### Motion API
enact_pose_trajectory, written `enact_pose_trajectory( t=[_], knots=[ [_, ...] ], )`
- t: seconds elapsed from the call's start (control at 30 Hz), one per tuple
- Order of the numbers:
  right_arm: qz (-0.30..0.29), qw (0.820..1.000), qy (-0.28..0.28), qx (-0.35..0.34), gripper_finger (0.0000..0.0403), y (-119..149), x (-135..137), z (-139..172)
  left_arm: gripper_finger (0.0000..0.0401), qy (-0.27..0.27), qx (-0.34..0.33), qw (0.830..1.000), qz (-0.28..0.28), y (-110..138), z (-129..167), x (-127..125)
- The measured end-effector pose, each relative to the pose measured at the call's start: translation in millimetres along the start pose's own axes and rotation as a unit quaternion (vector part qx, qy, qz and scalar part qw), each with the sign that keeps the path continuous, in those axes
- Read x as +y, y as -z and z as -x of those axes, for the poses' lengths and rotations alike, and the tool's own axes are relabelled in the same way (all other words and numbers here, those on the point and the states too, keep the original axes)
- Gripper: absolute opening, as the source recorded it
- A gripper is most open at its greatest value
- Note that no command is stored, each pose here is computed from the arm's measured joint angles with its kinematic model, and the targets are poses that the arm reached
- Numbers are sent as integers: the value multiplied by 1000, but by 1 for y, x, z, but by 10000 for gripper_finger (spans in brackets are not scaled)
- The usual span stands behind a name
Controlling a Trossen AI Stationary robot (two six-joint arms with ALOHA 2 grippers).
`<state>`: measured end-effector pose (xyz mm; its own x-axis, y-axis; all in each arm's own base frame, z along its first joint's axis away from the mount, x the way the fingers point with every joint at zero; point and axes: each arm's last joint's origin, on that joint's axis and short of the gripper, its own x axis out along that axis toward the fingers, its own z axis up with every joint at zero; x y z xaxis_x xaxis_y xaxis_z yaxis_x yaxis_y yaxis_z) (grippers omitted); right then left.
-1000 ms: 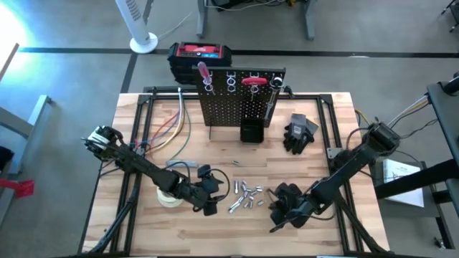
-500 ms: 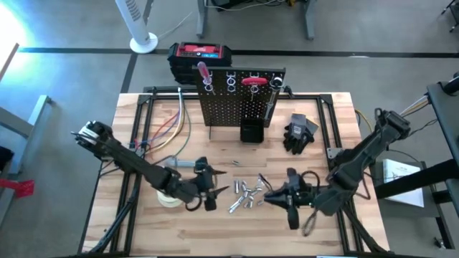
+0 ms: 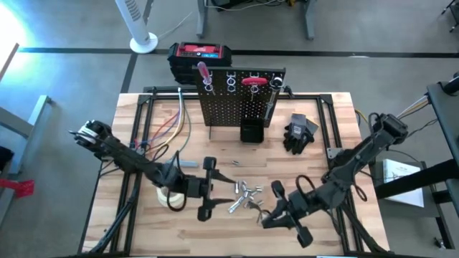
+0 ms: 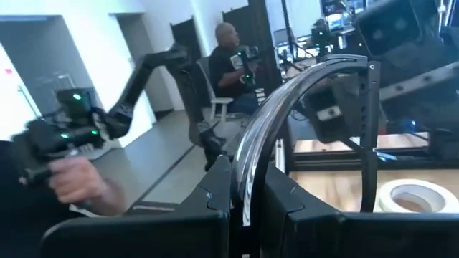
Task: Hang tools onto peg board
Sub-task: Hang the black safety glasses on the peg board
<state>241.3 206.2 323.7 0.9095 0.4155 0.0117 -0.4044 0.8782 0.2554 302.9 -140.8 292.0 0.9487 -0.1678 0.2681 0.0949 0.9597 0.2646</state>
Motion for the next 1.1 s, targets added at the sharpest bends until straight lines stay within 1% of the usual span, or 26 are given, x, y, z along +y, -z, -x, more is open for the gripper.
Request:
enact_pose_trajectory(
  t=[0.1, 0.2, 0.27, 0.43, 0.57, 0.67, 0.87, 0.97, 1.1],
  knots=[
    [14, 1000, -14, 4, 18, 2, -2, -3, 231, 6, 15, 1000, 3, 0, -10, -1],
    [14, 1000, -13, -5, 18, 0, -4, -5, 220, 34, 36, 999, 5, 0, -23, -6],
    [18, 1000, -11, -7, 18, 0, -6, -5, 201, 38, 44, 998, 7, -2, -32, -8],
    [20, 1000, -15, -5, 18, 0, -7, -6, 139, 44, 59, 997, 7, -3, -50, -13],
    [19, 1000, -13, 1, 18, 1, -7, -6, 91, 45, 59, 997, 10, -5, -55, -12],
    [20, 1000, -12, 4, 18, 2, -8, -6, 65, 45, 59, 997, 18, -6, -57, -12],
    [23, 1000, -11, 4, 18, 2, -8, -6, 31, 49, 68, 996, 7, -5, -58, -12],
    [23, 1000, -10, 4, 18, 2, -8, -6, 8, 49, 69, 996, 3, -5, -57, -12],
    [22, 1000, -10, 3, 18, 2, -8, -6, 6, 46, 75, 996, 1, -7, -53, -9]
  ],
)
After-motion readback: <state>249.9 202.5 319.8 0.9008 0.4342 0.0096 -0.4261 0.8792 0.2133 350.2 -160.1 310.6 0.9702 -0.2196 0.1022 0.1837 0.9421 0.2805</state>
